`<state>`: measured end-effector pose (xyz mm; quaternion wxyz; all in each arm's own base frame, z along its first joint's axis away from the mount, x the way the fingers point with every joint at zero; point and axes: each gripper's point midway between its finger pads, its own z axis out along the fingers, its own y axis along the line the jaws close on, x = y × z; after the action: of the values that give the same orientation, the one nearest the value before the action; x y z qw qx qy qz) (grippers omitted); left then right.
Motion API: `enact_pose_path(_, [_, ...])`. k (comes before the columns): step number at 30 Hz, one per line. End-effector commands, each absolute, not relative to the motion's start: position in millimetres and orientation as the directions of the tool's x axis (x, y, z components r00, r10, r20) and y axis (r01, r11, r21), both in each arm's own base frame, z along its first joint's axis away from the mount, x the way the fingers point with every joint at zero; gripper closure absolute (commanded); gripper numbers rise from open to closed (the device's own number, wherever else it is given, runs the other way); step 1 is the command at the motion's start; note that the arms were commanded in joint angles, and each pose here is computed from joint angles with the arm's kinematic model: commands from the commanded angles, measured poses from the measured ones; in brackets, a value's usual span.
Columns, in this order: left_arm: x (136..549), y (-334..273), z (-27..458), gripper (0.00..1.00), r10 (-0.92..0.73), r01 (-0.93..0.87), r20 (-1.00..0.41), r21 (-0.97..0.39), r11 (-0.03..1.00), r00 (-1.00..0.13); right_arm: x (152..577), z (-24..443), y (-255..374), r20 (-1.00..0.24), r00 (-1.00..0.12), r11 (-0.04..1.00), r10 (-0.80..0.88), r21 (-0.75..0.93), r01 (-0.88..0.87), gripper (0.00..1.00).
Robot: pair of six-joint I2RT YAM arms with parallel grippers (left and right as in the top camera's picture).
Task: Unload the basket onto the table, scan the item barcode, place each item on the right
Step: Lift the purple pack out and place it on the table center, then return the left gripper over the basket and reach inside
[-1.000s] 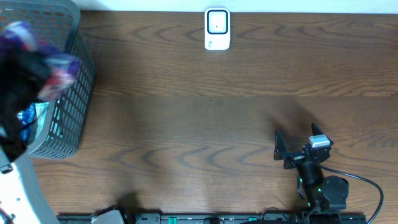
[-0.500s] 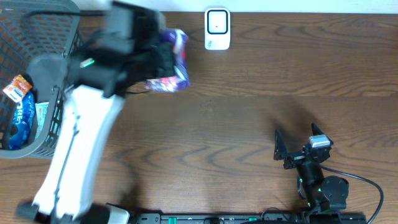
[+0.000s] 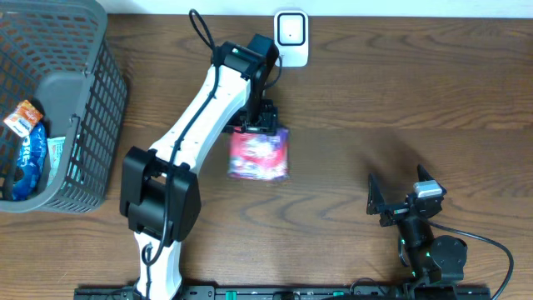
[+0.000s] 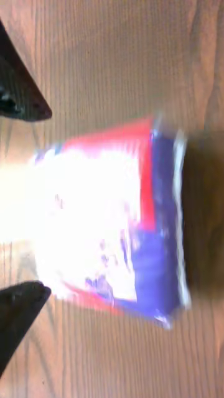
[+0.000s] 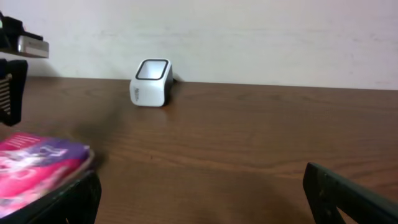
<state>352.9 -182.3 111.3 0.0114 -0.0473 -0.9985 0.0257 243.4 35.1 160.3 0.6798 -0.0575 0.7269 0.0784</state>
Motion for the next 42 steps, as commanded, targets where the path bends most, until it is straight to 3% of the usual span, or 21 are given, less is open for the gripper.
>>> enact_pose_path(1, [355, -174, 120, 0.13, 0.089, 0.089, -0.003, -0.04, 0.995, -0.996, 243, 160, 33, -0.998, -0.066, 0.982, 0.017, 0.029, -0.187, 0.01])
enact_pose_path(13, [365, -107, 239, 0.11, -0.093, -0.057, -0.272, -0.138, 0.989, -0.958, 243, 160, 33, -0.998, -0.066, 0.982, 0.017, 0.029, -0.187, 0.01])
enact_pose_path(22, [337, 6, 326, 0.1, -0.378, -0.312, -0.488, -0.215, 0.925, -0.786, 243, 160, 33, -0.998, -0.066, 0.982, 0.017, 0.029, -0.187, 0.01])
enact_pose_path(24, [331, 30, 334, 0.08, -0.434, -0.372, -0.51, -0.223, 0.901, -0.743, 243, 160, 33, -0.998, -0.066, 0.982, 0.017, 0.029, -0.187, 0.01])
enact_pose_path(25, [328, 43, 337, 0.02, -0.475, -0.416, -0.515, -0.233, 0.879, -0.714, 243, 160, 33, -0.998, -0.065, 0.982, 0.017, 0.029, -0.187, 0.01])
enact_pose_path(31, [308, 109, 340, 0.02, -0.682, -0.642, -0.496, -0.284, 0.712, -0.537, 243, 160, 33, -0.998, -0.066, 0.982, 0.017, 0.029, -0.187, 0.01])
enact_pose_path(42, [287, 160, 340, 0.02, -0.792, -0.773, -0.482, -0.31, 0.554, -0.374, 243, 160, 33, -0.998, -0.066, 0.982, 0.017, 0.029, -0.187, 0.01])
